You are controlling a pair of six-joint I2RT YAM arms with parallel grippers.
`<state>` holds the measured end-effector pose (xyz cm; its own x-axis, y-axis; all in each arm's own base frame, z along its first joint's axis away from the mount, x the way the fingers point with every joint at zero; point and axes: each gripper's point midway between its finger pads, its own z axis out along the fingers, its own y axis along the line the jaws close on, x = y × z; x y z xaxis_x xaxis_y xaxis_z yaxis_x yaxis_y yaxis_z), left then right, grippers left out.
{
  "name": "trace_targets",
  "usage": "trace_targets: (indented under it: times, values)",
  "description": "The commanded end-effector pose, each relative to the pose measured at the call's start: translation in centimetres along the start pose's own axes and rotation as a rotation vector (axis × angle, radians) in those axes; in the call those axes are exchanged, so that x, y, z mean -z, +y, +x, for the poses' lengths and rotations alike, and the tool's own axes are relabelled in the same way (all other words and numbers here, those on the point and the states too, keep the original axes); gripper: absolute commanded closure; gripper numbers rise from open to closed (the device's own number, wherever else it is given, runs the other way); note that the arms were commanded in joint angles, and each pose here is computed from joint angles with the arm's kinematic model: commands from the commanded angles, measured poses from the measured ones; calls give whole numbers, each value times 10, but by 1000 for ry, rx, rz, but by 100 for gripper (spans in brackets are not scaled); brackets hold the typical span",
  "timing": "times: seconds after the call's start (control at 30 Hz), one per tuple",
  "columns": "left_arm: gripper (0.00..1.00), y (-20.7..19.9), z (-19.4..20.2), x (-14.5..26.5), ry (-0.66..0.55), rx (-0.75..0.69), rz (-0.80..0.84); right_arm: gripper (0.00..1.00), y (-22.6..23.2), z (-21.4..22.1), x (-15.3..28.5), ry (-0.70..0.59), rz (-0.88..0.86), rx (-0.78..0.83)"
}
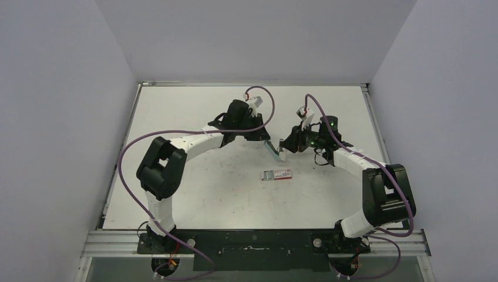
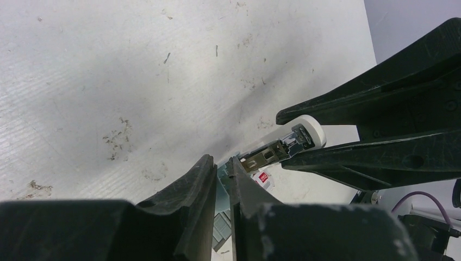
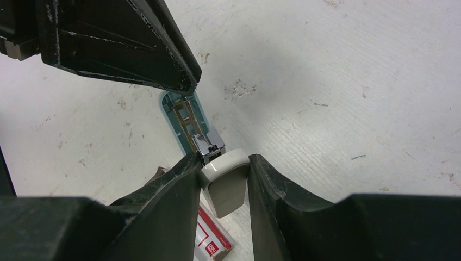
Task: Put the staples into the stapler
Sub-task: Open the stapler.
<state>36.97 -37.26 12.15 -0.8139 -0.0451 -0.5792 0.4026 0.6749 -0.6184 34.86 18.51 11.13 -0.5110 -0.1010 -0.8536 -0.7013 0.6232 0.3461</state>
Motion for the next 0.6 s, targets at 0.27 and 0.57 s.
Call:
trace_targets:
  times: [0.27,0.57]
  values:
    - [69,-36,11,-4,48,-93,78,95,-4,-34,0,-83,29,102]
    - [65,-24,21,-8,67,-156,-8,95,-3,-36,1,-84,28,103]
